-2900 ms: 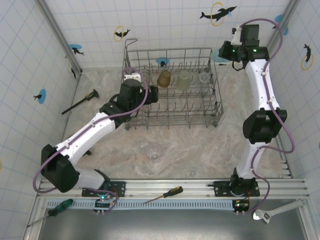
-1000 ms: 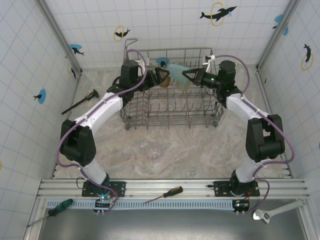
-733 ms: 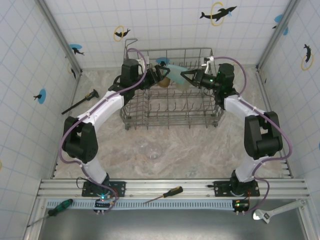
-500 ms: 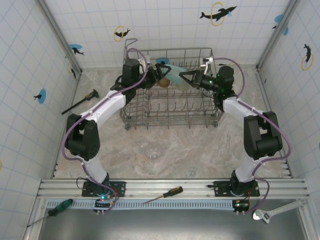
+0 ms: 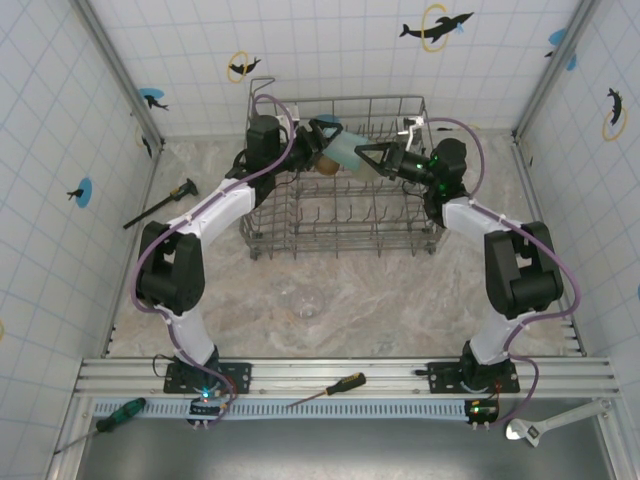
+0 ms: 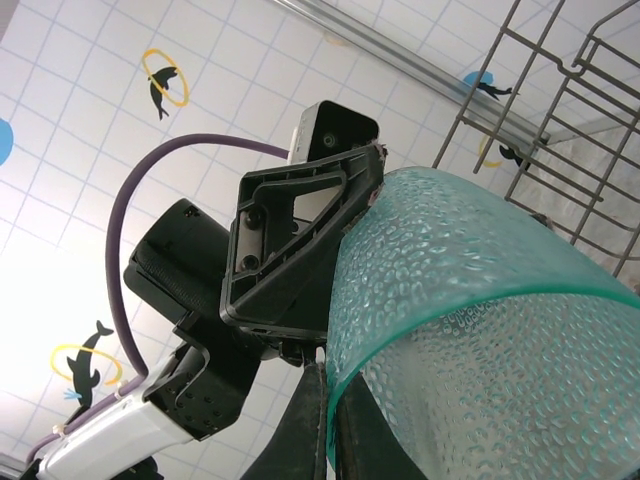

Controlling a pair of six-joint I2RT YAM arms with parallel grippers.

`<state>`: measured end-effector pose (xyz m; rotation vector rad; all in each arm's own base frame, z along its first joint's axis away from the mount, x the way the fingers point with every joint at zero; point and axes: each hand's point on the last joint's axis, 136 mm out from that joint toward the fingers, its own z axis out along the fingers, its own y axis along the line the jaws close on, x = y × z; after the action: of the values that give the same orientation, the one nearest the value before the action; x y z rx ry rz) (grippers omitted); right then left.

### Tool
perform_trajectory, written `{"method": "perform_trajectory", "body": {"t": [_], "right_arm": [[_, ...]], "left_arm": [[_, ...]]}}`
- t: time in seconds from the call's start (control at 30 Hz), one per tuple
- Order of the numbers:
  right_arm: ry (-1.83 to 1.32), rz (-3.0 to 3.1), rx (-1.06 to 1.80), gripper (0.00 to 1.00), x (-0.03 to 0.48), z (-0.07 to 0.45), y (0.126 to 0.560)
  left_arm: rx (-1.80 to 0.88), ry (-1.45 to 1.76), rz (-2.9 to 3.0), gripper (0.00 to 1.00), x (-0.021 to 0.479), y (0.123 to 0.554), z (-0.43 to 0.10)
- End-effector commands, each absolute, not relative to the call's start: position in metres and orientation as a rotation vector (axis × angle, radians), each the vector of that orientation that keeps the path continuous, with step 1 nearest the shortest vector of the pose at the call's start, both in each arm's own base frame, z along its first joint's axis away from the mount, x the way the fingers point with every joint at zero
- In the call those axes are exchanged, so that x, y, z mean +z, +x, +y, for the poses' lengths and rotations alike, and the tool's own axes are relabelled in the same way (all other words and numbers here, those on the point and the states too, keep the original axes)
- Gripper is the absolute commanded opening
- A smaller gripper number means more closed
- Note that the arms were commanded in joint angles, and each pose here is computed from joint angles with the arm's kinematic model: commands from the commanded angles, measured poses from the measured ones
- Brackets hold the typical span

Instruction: Load the cups into the dish rack

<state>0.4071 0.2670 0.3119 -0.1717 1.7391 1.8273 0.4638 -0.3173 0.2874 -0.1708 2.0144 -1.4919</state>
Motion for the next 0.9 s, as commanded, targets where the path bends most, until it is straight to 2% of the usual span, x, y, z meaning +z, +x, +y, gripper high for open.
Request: {"method": "perform_trajectory", "body": {"t": [0.0, 0.13, 0.3, 0.33, 0.37, 0.43, 0.5, 0.6, 0.87], "right_arm": [[-0.2, 1.701, 1.831, 0.0, 0.311, 0.269, 0.405], [-0.186, 1.706, 1.837, 0.0, 0.308, 0.269, 0.408], [-0.161, 1.713, 1.844, 0.0, 0.305, 0.27, 0.411], [-0.156, 1.712, 1.844, 0.0, 0.305, 0.27, 0.412], [-0.15, 1.712, 1.845, 0.0, 0.305, 0.27, 0.412], [-0.144, 1.704, 1.845, 0.0, 0.306, 0.27, 0.413], [-0.142, 1.689, 1.847, 0.0, 0.308, 0.269, 0.413], [-0.137, 1.667, 1.853, 0.0, 0.313, 0.269, 0.414], [-0.104, 1.632, 1.864, 0.0, 0.32, 0.267, 0.422]], "left_arm": [[-1.53, -0.157, 1.987, 0.83, 0.297, 0.465, -0.318], [-1.542, -0.149, 1.986, 0.77, 0.297, 0.46, -0.317], [-1.555, -0.138, 1.99, 0.52, 0.296, 0.458, -0.318], [-1.557, -0.139, 1.994, 0.5, 0.295, 0.458, -0.319], [-1.557, -0.138, 1.999, 0.51, 0.294, 0.457, -0.319], [-1.561, -0.136, 2.001, 0.62, 0.293, 0.457, -0.32], [-1.563, -0.135, 1.995, 0.66, 0.294, 0.456, -0.319], [-1.57, -0.138, 1.988, 0.77, 0.297, 0.455, -0.318], [-1.547, -0.138, 1.974, 0.83, 0.304, 0.449, -0.313]]}}
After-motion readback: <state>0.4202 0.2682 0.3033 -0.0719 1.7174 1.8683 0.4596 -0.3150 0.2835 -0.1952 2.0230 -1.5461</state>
